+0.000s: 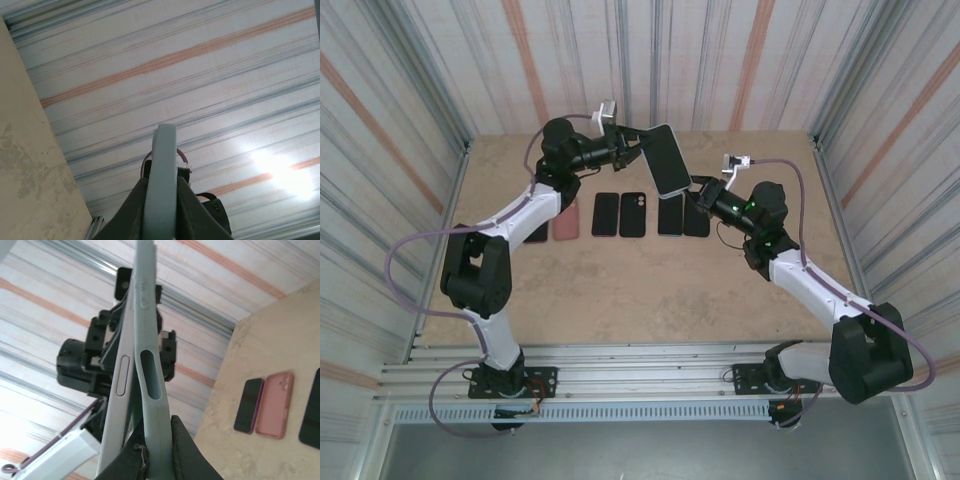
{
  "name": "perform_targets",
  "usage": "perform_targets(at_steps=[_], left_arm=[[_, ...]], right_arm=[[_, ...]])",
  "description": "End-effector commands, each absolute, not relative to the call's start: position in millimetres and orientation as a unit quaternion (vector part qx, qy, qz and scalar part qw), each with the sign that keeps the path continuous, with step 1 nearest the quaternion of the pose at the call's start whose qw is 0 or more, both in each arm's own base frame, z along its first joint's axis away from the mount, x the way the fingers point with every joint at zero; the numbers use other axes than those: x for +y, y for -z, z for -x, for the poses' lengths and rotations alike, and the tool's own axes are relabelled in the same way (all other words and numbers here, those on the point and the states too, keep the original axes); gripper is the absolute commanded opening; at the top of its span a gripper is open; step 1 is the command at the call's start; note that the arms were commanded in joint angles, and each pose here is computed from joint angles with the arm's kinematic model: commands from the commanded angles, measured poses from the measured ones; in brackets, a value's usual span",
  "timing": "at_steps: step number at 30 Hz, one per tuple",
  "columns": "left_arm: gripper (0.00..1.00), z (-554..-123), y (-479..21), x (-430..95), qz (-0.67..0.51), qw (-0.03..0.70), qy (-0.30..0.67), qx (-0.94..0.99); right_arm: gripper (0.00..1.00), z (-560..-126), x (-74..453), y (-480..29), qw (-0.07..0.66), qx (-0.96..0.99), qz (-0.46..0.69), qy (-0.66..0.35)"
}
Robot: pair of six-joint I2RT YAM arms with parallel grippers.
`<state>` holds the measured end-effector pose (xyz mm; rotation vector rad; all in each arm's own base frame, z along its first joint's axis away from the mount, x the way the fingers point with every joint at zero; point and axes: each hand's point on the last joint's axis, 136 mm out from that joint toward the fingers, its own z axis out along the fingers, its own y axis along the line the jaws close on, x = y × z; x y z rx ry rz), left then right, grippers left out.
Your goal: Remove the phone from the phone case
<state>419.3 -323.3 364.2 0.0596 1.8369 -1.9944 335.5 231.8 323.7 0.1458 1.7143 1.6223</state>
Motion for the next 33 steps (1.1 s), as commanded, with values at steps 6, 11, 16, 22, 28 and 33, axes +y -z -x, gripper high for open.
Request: perform_targets(at_steps=[6, 11, 16, 22, 28, 33], left_arm=[[0.31, -433.2, -338.0, -326.4, 0.033, 0.191, 0.708, 0.679], [0.43, -434.0, -327.5, -326.2, 0.049, 0.18, 0.696, 0.693], [0.62, -434.7, -315.9, -323.1, 0.067, 0.177, 0.673, 0.715], [0.74, -434.7, -309.0, -313.8, 0.098, 0.194, 0.641, 0.736], [0.77, -418.3, -311.2, -304.1, 0.133, 0.194, 0.635, 0.736], [0.76, -387.7, -314.9, -307.1, 0.174, 0.176, 0.648, 0.72]], right_arm=[[0.04, -333.6, 236.3, -321.9, 0.351, 0.643, -0.087, -0.675], [0.03, -340.6, 234.4, -315.3, 0.346, 0.635, -0.115, -0.681], [0.03, -346.6, 231.3, -316.1, 0.357, 0.626, -0.126, -0.682], [0.02, -355.1, 226.8, -314.8, 0.378, 0.614, -0.139, -0.679], [0.02, -369.5, 215.8, -312.9, 0.416, 0.604, -0.165, -0.66], [0.02, -380.7, 209.2, -317.2, 0.452, 0.59, -0.175, -0.645]])
